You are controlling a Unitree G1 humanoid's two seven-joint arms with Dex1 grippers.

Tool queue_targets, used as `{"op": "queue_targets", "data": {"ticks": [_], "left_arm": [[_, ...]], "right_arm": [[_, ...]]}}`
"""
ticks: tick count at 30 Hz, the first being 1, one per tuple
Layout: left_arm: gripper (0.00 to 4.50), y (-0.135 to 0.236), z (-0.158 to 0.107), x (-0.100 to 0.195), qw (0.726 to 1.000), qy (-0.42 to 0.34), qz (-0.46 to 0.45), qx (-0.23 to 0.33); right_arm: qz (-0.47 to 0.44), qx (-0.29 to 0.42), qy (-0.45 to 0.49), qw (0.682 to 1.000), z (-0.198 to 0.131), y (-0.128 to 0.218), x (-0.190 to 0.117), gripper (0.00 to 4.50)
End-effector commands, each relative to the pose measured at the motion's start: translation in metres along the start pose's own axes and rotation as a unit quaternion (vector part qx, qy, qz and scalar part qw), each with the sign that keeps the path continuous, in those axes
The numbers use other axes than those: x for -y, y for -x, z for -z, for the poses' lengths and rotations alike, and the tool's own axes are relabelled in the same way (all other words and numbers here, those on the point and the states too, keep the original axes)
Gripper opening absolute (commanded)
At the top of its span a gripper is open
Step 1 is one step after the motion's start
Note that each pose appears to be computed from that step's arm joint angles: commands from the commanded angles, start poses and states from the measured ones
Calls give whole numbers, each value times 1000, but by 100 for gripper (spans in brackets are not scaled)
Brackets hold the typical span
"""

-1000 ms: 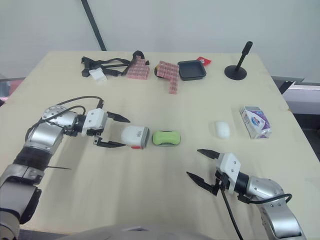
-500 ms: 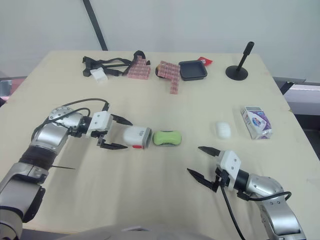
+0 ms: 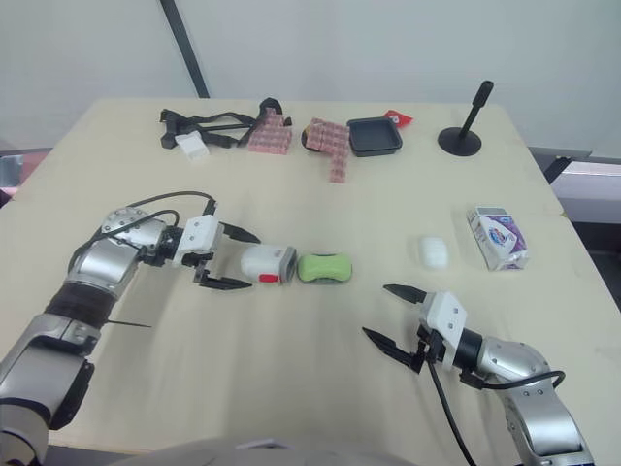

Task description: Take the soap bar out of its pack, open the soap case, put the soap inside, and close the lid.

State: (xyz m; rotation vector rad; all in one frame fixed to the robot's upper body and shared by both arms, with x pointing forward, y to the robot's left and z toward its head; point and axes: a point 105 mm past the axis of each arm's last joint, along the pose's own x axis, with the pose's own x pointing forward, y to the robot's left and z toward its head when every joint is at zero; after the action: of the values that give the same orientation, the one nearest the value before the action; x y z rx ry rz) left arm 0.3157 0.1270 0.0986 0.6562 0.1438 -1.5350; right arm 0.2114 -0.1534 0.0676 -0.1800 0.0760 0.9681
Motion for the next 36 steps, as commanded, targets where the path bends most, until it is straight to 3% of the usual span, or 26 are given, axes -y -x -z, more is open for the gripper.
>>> {"op": "queue_targets", "data": {"ticks": [1,12,36], "left_arm": [[450,4,-10,-5,1000,-17,-3,9],[450,6,-18,-6,999,-6,-4,32],[450,-6,-2,9,999,4,36,5]], "right_arm": [[-5,5,11,1000,-5,1,0,448],[-11,1,13,1000,-5,0,0,448],[-13,-2,14,1000,-3,1,1,448]]}}
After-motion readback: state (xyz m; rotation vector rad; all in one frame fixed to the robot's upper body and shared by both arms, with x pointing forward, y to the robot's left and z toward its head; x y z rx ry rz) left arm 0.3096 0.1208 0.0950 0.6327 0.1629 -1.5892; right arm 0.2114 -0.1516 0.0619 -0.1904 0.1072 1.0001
